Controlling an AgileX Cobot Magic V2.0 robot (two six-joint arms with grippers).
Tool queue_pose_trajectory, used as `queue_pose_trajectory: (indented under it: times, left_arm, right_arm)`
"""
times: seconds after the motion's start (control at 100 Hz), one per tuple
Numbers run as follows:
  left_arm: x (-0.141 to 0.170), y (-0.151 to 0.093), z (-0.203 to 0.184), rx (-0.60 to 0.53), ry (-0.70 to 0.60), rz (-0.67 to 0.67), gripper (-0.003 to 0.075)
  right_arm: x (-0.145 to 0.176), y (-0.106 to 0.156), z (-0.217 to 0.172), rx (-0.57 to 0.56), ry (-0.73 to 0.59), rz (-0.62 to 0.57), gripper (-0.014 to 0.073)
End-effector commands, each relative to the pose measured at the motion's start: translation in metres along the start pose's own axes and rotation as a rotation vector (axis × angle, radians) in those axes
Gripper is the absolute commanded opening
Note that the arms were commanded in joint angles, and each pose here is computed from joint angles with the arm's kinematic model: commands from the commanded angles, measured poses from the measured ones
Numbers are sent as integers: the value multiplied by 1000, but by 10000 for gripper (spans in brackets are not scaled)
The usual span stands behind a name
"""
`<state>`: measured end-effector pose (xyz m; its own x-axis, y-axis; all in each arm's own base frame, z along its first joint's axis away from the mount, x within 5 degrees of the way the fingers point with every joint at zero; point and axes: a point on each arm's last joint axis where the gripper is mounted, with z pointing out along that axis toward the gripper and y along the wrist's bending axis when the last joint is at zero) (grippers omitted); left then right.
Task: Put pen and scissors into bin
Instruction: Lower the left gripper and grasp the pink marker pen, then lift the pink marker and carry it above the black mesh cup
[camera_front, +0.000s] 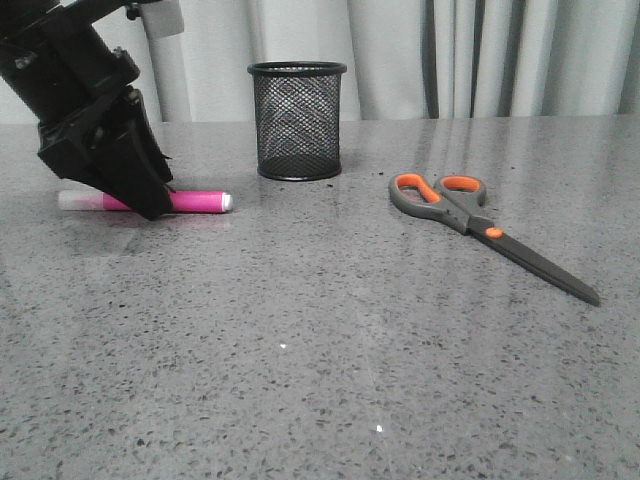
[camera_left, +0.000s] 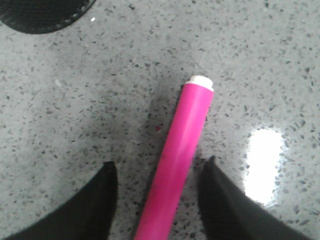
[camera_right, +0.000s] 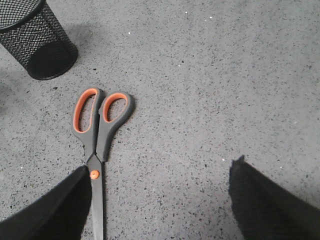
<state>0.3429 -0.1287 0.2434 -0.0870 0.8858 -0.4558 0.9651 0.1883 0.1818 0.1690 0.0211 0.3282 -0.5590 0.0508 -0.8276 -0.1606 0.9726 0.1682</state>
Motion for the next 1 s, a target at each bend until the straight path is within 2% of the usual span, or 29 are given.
queue_pose_trajectory:
  times: [0.0, 0.08, 0.24, 0.36, 0.48, 0.56, 0.66, 0.72, 0.8, 0.87, 0.99]
  left_arm:
    - [-10, 1, -14, -35, -28, 22, 154]
    - [-10, -2, -14, -10, -23, 23, -20]
    - [-15, -2, -23, 26, -24, 7, -19]
    - [-34, 6, -49, -41, -105, -61, -19]
    - [-64, 9, -90, -129, -333, -115, -20]
    - [-84, 11, -115, -173, -545, -208, -19]
    - [-103, 13, -129, -171, -803, -321, -20]
    - [-112, 15, -127, -188, -873, -336, -20]
    - [-122, 20, -118, -261, -907, -383, -19]
    - [-129, 24, -104, -337, -896, -415, -19]
    - [-133, 32, -75, -396, -856, -492, -19]
  right_arm:
    - [-14, 1, -6, 8, -82, -19, 516]
    - [-14, 1, -6, 7, -81, -19, 516]
    - [-14, 1, -6, 6, -76, -19, 516]
    - [-14, 2, -6, 5, -75, -19, 516]
    - [-13, 2, -6, 3, -67, -19, 516]
    - [-12, 2, -6, 1, -60, -19, 516]
    - [-12, 2, -6, 1, -59, -19, 516]
    - [-12, 2, -6, 0, -58, -19, 516]
    - [-12, 2, -6, -1, -54, -19, 516]
    - [-12, 2, -6, -2, -50, -20, 516]
    - [-11, 2, -6, -3, -46, -20, 516]
